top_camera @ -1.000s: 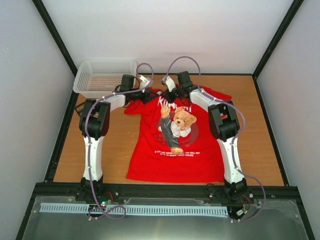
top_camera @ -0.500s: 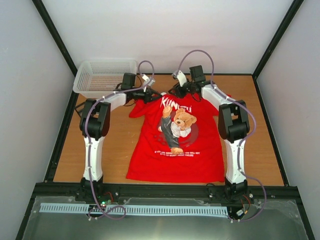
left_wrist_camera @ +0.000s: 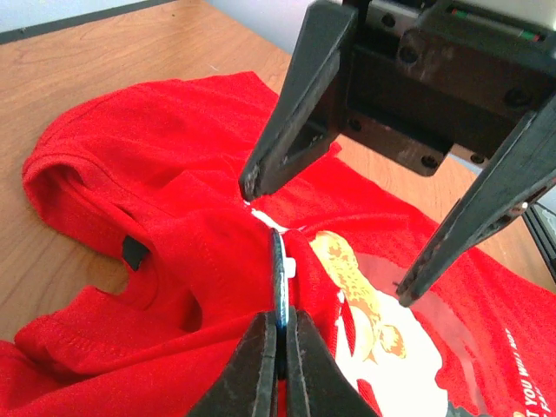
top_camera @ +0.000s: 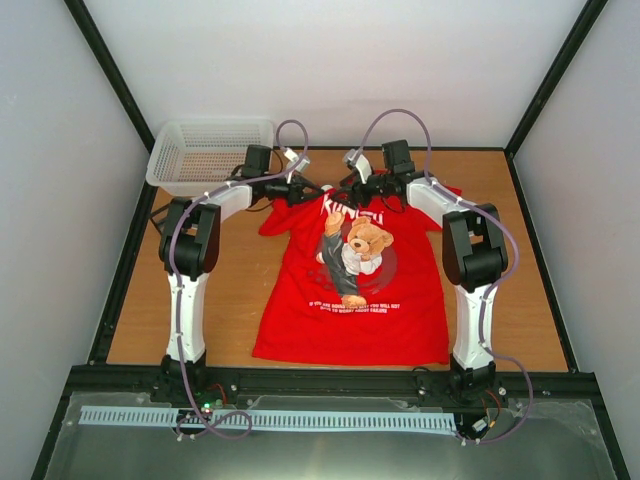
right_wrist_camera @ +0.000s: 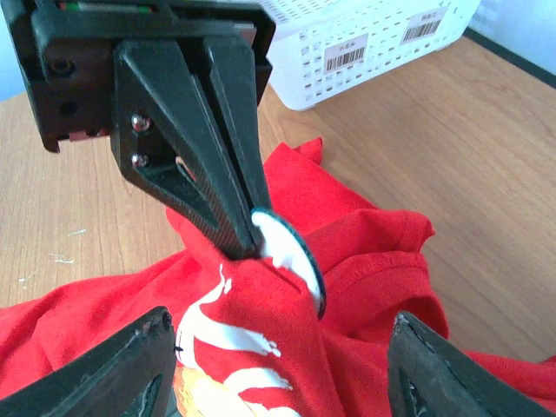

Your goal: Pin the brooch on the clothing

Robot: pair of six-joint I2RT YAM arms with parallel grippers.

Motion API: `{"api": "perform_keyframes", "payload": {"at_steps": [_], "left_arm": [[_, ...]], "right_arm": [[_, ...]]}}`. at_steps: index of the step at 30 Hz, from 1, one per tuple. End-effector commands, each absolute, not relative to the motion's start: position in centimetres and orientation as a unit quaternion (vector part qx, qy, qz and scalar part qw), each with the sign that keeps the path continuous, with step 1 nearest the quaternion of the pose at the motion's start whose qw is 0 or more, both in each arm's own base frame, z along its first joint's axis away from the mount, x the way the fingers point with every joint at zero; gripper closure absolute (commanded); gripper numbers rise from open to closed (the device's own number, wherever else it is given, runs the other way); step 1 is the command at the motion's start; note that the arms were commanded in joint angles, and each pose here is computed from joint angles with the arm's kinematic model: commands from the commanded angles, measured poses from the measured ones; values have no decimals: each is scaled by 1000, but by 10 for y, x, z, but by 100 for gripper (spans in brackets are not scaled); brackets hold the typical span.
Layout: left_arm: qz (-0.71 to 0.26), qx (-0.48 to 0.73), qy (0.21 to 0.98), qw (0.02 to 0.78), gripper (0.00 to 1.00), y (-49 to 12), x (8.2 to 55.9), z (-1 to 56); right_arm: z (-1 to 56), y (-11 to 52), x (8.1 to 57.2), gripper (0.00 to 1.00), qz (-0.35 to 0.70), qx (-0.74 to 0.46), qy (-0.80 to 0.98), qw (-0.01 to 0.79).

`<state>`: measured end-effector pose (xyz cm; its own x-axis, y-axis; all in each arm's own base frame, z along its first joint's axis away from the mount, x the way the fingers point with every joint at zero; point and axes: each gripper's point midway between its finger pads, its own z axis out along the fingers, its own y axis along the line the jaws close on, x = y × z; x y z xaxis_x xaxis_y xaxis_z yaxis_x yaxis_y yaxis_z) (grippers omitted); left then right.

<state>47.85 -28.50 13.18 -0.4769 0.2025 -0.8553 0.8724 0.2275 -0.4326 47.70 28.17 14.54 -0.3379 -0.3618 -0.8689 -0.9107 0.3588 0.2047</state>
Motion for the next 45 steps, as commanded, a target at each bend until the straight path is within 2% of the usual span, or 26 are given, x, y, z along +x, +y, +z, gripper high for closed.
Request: {"api": "perform_keyframes", "payload": {"at_steps": [1,4,14,21,25,31,45], "left_arm": [[-491,404,681,365,99,-285,484,153],[-489,405,680,367,99,-285,484,154],[-488,404,678,374,99,-284,489,161],[-491,407,674,373,99,-283,486,162],[-481,410,673,384,99,-282,486,165],[-483,418,657,400,99,-283,486,177],[-525,423,642,364,99,-292,469,168]], "right_arm": [[160,286,472,35,375,-441,715,393],[151,287,480,36,376,-429,722,392],[118,294,482,49,387,-404,743,367],[108,300,490,66,386,-383,756,364],[102,304,494,84,394,-376,763,348],[89,305,494,93,394,-374,772,330],[89,317,515,97,357,-349,794,348]]}}
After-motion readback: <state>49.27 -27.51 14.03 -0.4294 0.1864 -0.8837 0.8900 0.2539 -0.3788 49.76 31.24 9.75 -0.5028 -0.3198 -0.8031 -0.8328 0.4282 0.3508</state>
